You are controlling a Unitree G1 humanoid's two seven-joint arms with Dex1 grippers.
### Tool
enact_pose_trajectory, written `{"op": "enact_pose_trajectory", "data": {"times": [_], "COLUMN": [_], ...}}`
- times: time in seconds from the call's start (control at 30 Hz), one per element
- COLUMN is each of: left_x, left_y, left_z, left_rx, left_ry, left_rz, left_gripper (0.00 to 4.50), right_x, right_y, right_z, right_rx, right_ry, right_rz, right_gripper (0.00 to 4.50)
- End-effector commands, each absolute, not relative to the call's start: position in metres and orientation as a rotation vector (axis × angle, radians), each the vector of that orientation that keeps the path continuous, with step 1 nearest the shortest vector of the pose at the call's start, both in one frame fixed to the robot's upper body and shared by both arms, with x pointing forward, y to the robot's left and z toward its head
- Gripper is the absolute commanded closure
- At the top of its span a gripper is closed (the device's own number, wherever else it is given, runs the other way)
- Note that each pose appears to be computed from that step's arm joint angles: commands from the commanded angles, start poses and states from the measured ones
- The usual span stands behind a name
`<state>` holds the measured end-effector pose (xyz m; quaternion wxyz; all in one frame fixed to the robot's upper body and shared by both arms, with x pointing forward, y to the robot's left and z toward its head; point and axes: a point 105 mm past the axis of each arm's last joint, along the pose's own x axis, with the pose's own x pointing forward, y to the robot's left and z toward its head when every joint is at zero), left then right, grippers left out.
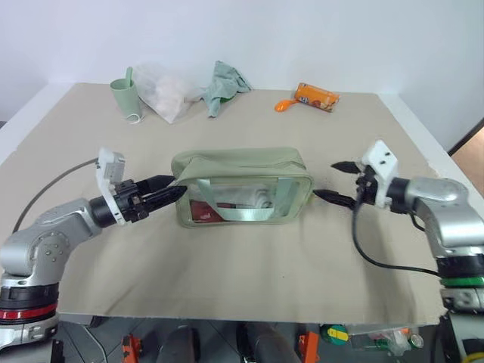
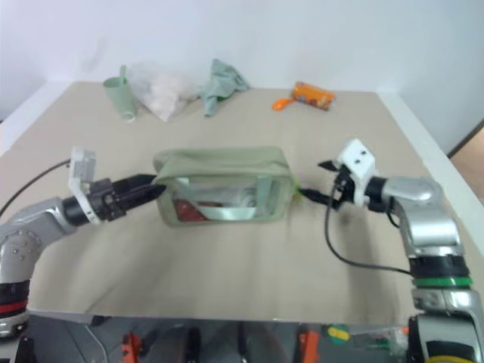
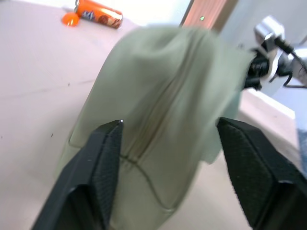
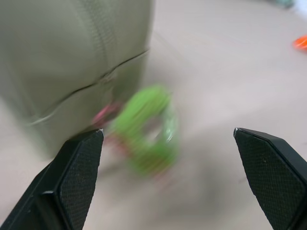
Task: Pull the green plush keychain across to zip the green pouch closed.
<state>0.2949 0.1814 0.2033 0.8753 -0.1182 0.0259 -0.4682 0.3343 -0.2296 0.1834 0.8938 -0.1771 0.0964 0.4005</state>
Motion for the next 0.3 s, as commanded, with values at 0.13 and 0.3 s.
{"op": "enact_pose_trajectory", "data": {"times": [0.13, 0.3], "left_x": [0.289, 0.288], "left_y": [0.25, 0.288], "left_z": [0.232, 0.235], "left_rx": [-0.321, -0.359], "left_ry": [-0.055, -0.108], "left_rz": [-0.756, -0.621], "left_gripper": [1.42, 1.42], "right_x": [0.302, 0.293], "right_y": [-0.241, -0.233], "right_z": [0.239, 0.242], "right_rx": [-0.193, -0.116], "right_ry": [0.02, -0.009], "right_rz": [0.852, 0.843], "right_gripper": [0.0, 0.0]}}
